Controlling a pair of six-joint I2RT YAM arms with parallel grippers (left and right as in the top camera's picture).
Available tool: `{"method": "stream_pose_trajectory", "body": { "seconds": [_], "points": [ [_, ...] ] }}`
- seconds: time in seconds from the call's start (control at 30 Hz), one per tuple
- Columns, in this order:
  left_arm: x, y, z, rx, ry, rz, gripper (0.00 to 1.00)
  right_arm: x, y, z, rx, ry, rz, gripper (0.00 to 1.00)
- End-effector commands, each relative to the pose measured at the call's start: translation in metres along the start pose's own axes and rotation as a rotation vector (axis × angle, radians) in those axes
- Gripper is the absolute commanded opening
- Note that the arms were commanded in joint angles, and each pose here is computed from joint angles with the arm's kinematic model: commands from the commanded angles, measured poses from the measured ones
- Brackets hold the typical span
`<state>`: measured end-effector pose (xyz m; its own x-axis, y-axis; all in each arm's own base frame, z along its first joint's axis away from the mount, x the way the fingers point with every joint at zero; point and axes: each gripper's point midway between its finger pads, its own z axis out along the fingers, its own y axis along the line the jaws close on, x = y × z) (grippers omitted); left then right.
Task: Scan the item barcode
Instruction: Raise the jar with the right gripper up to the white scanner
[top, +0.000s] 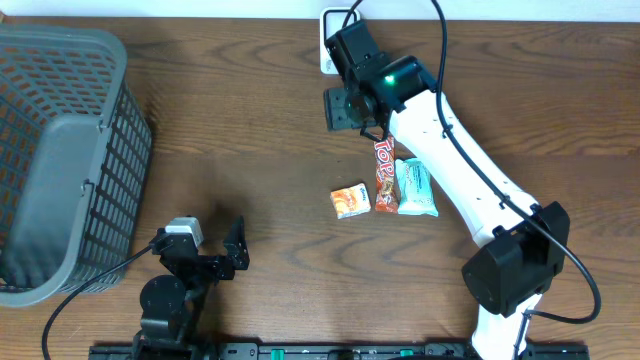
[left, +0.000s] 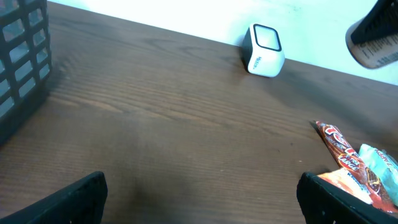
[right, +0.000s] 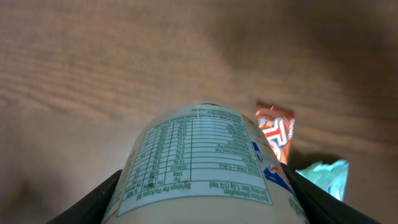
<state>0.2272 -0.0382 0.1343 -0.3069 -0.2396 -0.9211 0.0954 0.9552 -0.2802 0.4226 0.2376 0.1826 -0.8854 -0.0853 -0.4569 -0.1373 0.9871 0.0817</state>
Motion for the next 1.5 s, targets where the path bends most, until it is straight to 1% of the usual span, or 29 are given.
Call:
{"method": "stream_pose_trajectory", "body": {
  "seconds": [0.0, 0.37, 0.47, 0.67, 0.8, 0.87, 1.17, 1.3, 1.4, 1.47],
  "points": [
    [0.012, 0.002, 0.001, 0.000, 0.039, -0.012, 0.98, -0.020, -0.009, -0.017, 0.042, -0.092, -0.023, 0.34],
    [0.012, 0.002, 0.001, 0.000, 0.039, -0.012, 0.98, -0.055, -0.006, -0.021, 0.032, -0.228, -0.110, 0.34],
    [0.012, 0.002, 0.001, 0.000, 0.039, -0.012, 0.98, -0.068, -0.021, -0.024, 0.087, -0.279, -0.087, 0.34],
    [0.012, 0.002, 0.001, 0.000, 0.039, -0.012, 0.98, -0.087, -0.035, -0.020, 0.105, -0.332, -0.069, 0.34],
    [0.012, 0.002, 0.001, 0.000, 0.039, -0.012, 0.98, -0.104, -0.046, -0.009, 0.110, -0.379, -0.035, 0.36],
    [0.012, 0.002, 0.001, 0.000, 0.039, -0.012, 0.98, -0.117, -0.048, -0.003, 0.106, -0.422, -0.029, 0.38],
    [0.012, 0.002, 0.001, 0.000, 0.039, -0.012, 0.98, -0.159, -0.035, 0.033, 0.087, -0.588, -0.072, 0.40],
    [0.012, 0.002, 0.001, 0.000, 0.039, -0.012, 0.98, -0.179, -0.028, 0.051, 0.080, -0.691, -0.102, 0.40],
    [0.012, 0.002, 0.001, 0.000, 0.039, -0.012, 0.98, -0.199, -0.021, 0.066, 0.070, -0.815, -0.116, 0.40],
    [0.012, 0.002, 0.001, 0.000, 0.039, -0.012, 0.98, -0.203, -0.019, 0.077, 0.070, -0.856, -0.125, 0.41]
  ]
}}
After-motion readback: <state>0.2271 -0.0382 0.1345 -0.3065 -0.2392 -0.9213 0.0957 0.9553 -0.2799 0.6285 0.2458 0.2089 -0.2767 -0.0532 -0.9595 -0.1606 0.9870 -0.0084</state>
